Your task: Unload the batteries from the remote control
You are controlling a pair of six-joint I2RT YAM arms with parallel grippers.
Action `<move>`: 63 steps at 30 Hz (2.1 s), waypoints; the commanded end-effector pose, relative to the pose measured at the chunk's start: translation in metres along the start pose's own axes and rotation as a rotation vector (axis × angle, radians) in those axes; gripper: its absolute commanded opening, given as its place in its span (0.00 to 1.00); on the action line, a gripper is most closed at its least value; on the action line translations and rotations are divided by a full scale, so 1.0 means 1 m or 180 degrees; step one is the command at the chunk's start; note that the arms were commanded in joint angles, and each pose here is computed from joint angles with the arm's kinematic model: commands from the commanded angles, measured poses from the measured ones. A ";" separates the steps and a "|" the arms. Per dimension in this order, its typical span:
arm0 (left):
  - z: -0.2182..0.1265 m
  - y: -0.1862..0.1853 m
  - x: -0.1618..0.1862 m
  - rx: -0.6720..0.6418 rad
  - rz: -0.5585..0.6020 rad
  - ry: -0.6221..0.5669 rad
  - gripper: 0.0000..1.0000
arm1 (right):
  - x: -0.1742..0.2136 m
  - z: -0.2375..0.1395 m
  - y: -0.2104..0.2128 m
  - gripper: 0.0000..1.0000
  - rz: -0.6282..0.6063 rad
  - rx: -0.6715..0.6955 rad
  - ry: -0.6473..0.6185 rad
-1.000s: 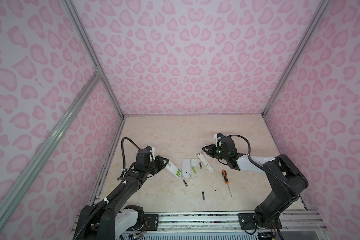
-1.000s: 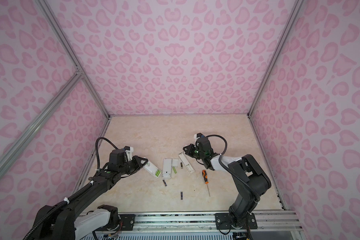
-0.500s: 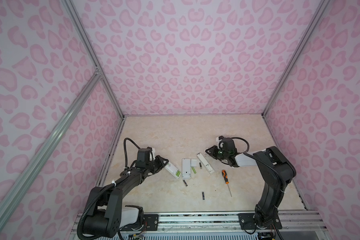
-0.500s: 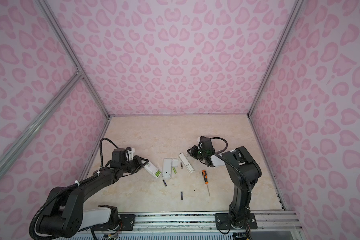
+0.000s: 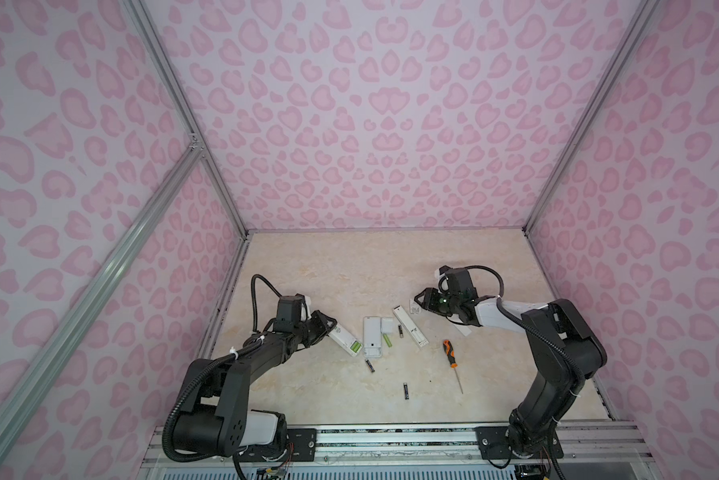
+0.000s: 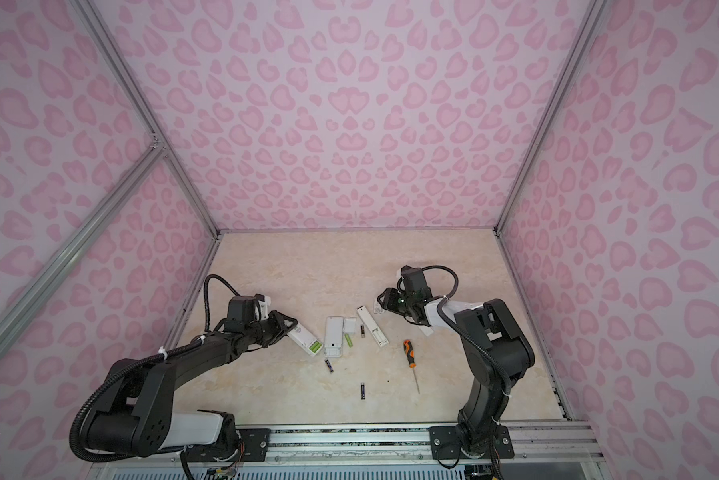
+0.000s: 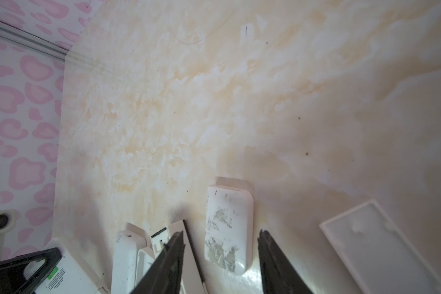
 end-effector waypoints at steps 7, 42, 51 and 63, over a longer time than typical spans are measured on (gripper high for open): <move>-0.008 0.005 -0.003 -0.0347 0.0189 -0.0228 0.49 | 0.010 -0.039 0.000 0.49 -0.0324 0.0436 0.0142; -0.016 -0.037 -0.025 -0.1387 0.1263 -0.0516 0.97 | 0.086 -0.134 -0.014 0.53 -0.0360 0.0961 0.0305; -0.051 -0.052 -0.012 -0.1203 0.1445 -0.0722 0.97 | 0.105 -0.128 -0.019 0.53 -0.0254 0.0924 0.0497; -0.046 -0.089 0.038 -0.0619 0.1931 -0.0490 0.91 | 0.115 -0.088 -0.004 0.49 -0.0625 0.1187 0.1035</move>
Point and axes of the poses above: each gripper's point midway between its finger pads, its own z axis out along the fingers, its own y axis along the line the jaws close on, x = y × z, the point moved 10 cm from there along -z, back along the fingers, and after that the axes turned 10 degrees about -z, right-handed, at the moved point
